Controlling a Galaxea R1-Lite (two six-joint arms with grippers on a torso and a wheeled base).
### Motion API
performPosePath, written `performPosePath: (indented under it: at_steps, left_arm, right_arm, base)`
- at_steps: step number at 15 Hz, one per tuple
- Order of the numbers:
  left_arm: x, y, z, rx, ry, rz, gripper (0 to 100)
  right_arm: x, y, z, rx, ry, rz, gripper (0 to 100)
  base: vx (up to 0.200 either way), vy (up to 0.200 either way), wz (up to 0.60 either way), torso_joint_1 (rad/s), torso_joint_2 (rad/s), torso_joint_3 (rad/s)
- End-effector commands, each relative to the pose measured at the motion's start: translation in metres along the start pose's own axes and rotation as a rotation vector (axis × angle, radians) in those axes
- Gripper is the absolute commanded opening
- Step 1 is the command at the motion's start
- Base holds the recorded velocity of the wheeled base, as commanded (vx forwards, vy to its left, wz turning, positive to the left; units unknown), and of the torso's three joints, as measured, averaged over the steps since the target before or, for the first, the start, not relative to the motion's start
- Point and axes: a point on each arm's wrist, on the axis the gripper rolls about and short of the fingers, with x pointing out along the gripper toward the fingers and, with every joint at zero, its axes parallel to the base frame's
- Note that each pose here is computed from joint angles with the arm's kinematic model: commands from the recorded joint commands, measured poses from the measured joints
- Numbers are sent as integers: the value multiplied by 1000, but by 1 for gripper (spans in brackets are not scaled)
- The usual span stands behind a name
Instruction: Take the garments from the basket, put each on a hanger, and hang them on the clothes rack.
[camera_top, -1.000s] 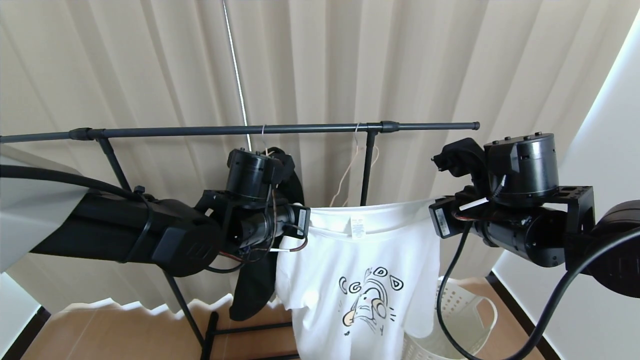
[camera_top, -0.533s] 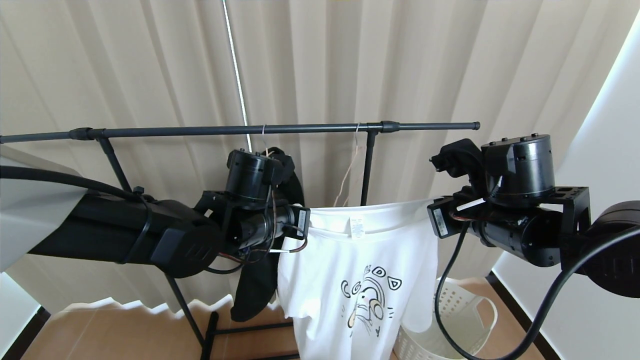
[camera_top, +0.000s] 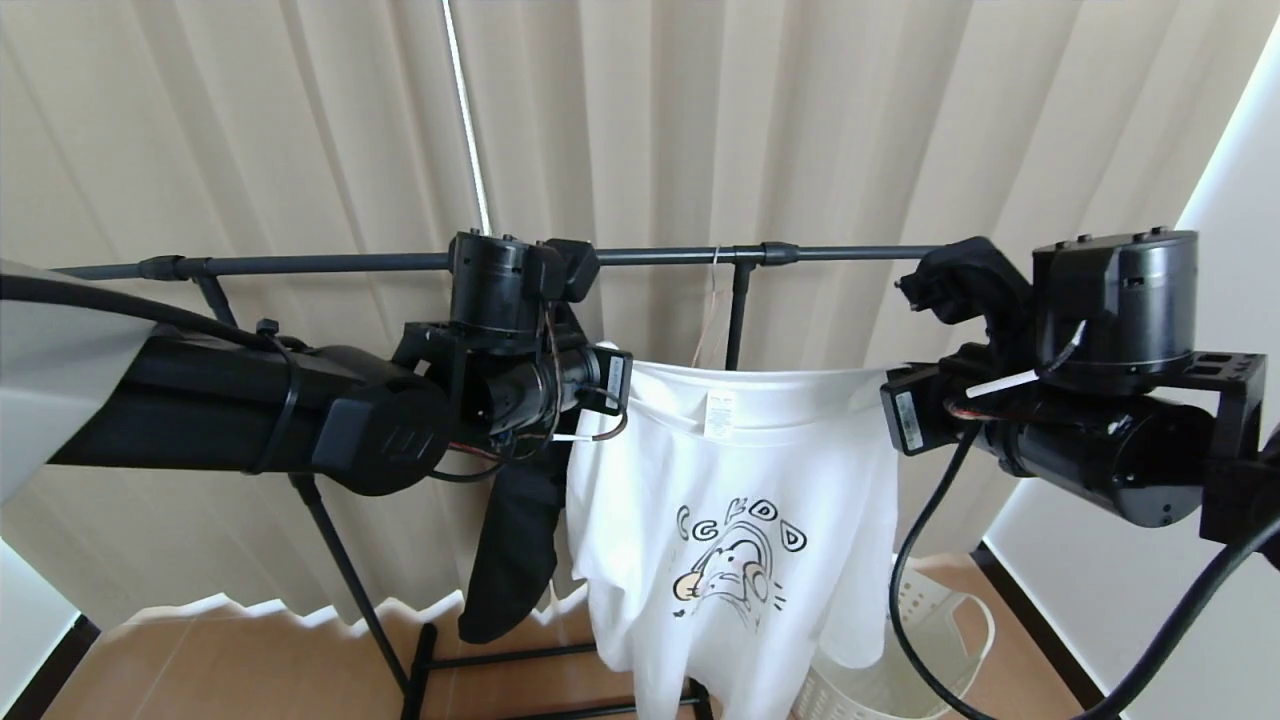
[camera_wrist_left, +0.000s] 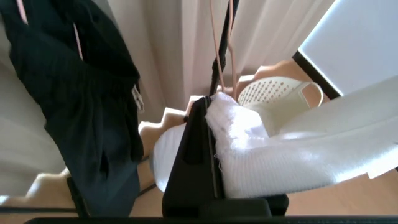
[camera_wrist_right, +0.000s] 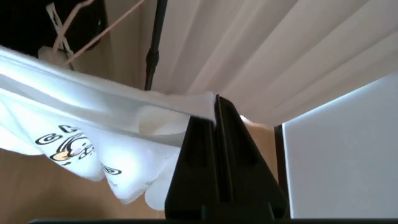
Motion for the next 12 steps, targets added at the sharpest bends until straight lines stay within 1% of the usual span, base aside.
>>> performPosePath:
  at_steps: [1, 2, 3, 5, 7, 8, 10, 12]
  left_arm:
    - [-2, 0, 14, 3, -48, 2, 0]
    - [-8, -1, 19, 6, -65, 0, 0]
    - [-11, 0, 21, 19, -69, 2, 0]
    - [-12, 2, 21, 23, -71, 11, 0]
    - [-11, 4, 21, 24, -73, 37, 0]
    - [-10, 6, 23, 32, -77, 40, 0]
    - [-3, 9, 23, 43, -87, 23, 0]
    - [5, 8, 25, 42, -133, -38, 0]
  right_arm:
    - [-11, -7, 18, 74, -77, -1, 0]
    - [-10, -7, 24, 129, -108, -1, 0]
    - [-9, -6, 27, 144, -123, -3, 0]
    - [-8, -5, 27, 142, -119, -3, 0]
    - [-4, -3, 22, 123, -94, -4, 0]
    - [-4, -3, 19, 94, -85, -5, 0]
    - [-7, -1, 1, -38, -31, 3, 0]
    - [-27, 9, -14, -163, -18, 73, 0]
  base:
    - [0, 0, 0, 0, 0, 0]
    - [0, 0, 0, 0, 0, 0]
    - [0, 0, 0, 0, 0, 0]
    - [0, 0, 0, 0, 0, 0]
    - [0, 0, 0, 0, 0, 0]
    - [0, 0, 0, 0, 0, 0]
    - [0, 0, 0, 0, 0, 0]
    - [0, 0, 0, 0, 0, 0]
